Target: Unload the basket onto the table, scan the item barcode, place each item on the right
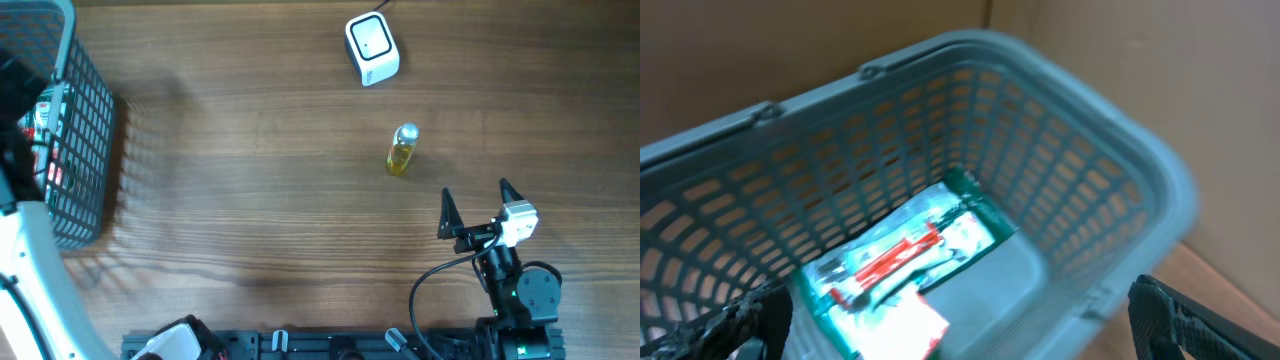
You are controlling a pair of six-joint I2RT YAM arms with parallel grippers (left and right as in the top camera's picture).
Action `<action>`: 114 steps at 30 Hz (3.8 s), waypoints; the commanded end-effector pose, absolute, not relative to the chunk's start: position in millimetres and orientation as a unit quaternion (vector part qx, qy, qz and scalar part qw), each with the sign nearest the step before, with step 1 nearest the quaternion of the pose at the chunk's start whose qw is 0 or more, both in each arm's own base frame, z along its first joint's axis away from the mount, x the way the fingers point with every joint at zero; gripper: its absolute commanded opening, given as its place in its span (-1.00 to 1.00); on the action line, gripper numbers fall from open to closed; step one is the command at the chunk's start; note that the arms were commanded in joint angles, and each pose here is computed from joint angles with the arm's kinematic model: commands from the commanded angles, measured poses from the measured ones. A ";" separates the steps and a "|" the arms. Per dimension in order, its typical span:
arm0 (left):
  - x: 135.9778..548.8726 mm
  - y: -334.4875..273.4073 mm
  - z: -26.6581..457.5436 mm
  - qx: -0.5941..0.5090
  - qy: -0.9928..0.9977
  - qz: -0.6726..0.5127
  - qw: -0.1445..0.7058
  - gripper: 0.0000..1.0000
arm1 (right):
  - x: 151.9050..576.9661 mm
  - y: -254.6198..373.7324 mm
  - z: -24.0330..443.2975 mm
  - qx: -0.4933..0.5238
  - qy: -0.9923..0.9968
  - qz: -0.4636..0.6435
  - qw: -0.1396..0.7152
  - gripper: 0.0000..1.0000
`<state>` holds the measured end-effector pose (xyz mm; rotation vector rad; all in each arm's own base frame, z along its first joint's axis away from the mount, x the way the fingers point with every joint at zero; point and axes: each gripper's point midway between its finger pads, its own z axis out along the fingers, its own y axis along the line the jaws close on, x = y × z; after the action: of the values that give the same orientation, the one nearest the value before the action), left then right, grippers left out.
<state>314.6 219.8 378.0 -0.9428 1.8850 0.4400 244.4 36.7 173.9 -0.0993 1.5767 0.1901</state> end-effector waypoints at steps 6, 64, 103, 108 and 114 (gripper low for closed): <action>305.4 271.2 323.5 -0.345 0.836 0.164 0.395 0.99 | 244.3 35.2 175.5 -0.044 0.705 0.082 0.703 0.99; 317.3 265.2 66.5 -0.250 0.965 0.001 0.081 0.65 | 244.3 35.2 175.5 -0.044 0.705 0.082 0.703 0.99; 353.3 185.5 435.3 -0.180 0.824 0.053 0.534 0.17 | 244.3 35.2 175.5 -0.044 0.705 0.082 0.703 1.00; 358.4 102.7 416.5 -0.114 0.864 -0.015 0.491 0.15 | 244.3 35.2 175.5 -0.044 0.705 0.082 0.703 0.99; 363.1 4.7 368.9 -0.039 0.914 -0.093 0.393 0.14 | 244.3 35.2 175.5 -0.044 0.705 0.082 0.703 0.99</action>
<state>359.3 50.1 380.4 -0.1776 2.2637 -0.1325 244.4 36.7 173.9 -0.0993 1.5767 0.1901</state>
